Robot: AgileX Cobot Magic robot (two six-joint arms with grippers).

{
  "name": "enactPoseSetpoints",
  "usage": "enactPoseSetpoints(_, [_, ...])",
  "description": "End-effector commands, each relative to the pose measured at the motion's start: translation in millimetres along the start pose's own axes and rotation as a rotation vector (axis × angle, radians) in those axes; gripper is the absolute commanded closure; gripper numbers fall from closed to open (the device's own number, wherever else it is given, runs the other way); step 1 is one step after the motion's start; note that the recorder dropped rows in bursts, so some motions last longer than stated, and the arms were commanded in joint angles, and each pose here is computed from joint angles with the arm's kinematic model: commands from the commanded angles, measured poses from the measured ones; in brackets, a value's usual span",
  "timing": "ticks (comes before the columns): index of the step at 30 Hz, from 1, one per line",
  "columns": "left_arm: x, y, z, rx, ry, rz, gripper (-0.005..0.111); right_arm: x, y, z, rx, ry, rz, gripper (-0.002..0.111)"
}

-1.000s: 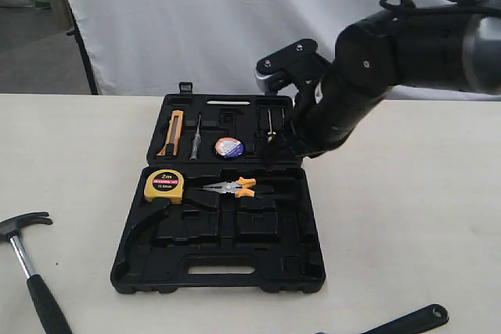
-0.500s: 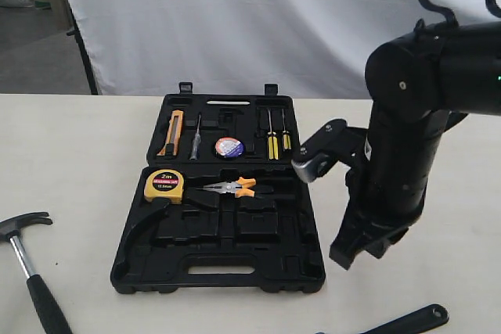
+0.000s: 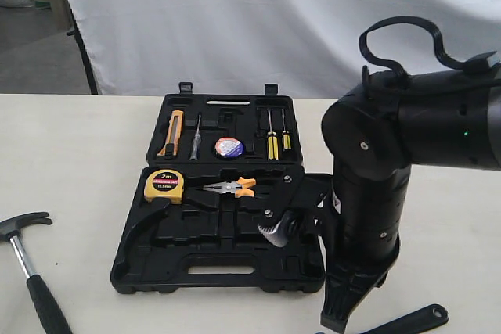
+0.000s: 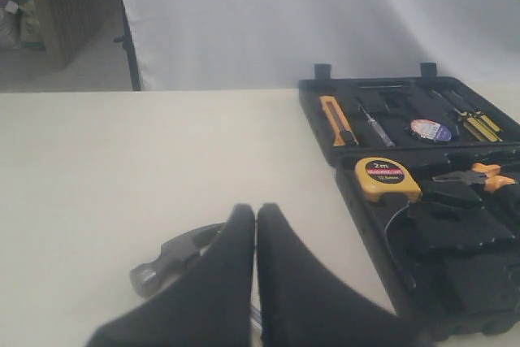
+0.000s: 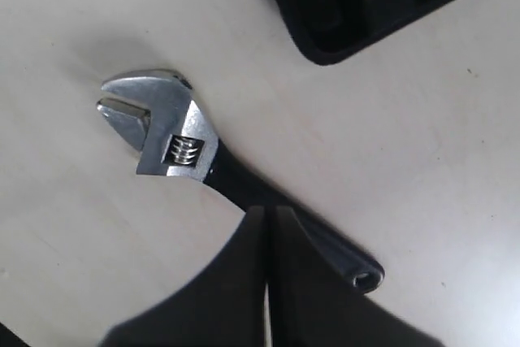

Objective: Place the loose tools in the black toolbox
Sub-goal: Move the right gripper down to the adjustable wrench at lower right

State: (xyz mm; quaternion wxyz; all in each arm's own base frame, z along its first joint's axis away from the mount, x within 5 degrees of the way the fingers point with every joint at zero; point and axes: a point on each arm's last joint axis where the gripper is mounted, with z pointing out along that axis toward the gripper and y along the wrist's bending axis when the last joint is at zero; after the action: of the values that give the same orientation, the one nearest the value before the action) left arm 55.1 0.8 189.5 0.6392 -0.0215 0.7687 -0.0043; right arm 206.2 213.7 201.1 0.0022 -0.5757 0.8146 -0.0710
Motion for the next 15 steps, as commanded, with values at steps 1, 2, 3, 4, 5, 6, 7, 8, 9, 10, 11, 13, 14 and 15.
enactPoseSetpoints(1, [0.7,-0.3,0.0,0.007,-0.002,-0.001,0.106,-2.6,7.3,-3.2,0.025,-0.012,-0.024,0.108])
enactPoseSetpoints(2, [0.7,-0.3,0.0,0.007,-0.002,-0.001,0.106,-4.4,8.6,-3.5,0.030,-0.024,-0.026,0.108])
enactPoseSetpoints(3, [0.7,-0.3,0.0,0.007,-0.002,-0.001,0.106,-5.1,9.6,-3.6,0.031,-0.028,-0.016,0.108])
enactPoseSetpoints(4, [0.7,-0.3,0.0,0.007,-0.002,-0.001,0.106,-5.8,9.4,-3.7,0.033,-0.035,-0.015,0.108])
enactPoseSetpoints(5, [0.7,-0.3,0.0,0.007,-0.002,-0.001,0.106,-6.6,9.2,-3.7,0.036,-0.044,-0.015,0.108])
enactPoseSetpoints(6, [0.7,-0.3,0.0,0.007,-0.002,-0.001,0.106,-7.5,8.9,-3.7,0.038,-0.054,0.006,0.108])
enactPoseSetpoints(7, [0.7,-0.3,0.0,0.007,-0.002,-0.001,0.106,-7.4,8.8,-3.8,0.040,-0.054,0.013,0.108])
enactPoseSetpoints(8, [0.7,-0.3,0.0,0.007,-0.002,-0.001,0.106,-7.4,8.7,-3.8,0.040,-0.054,0.021,0.108])
enactPoseSetpoints(9, [0.7,-0.3,0.0,0.007,-0.002,-0.001,0.106,-7.2,8.8,-3.7,0.039,-0.051,0.027,0.108])
enactPoseSetpoints(10, [0.7,-0.3,0.0,0.007,-0.002,-0.001,0.106,-7.0,8.1,-3.8,0.046,-0.049,0.030,0.108])
enactPoseSetpoints(11, [0.7,-0.3,0.0,0.007,-0.002,-0.001,0.106,-7.0,8.1,-3.8,0.046,-0.049,0.036,0.108])
enactPoseSetpoints(13, [0.7,-0.3,0.0,0.007,-0.002,-0.001,0.106,-6.9,7.8,-3.8,0.049,-0.049,0.043,0.106])
enactPoseSetpoints(14, [0.7,-0.3,0.0,0.007,-0.002,-0.001,0.106,-6.7,7.2,-3.8,0.056,-0.047,0.040,0.101])
enactPoseSetpoints(15, [0.7,-0.3,0.0,0.007,-0.002,-0.001,0.106,-6.5,7.1,-3.8,0.057,-0.045,0.039,0.093])
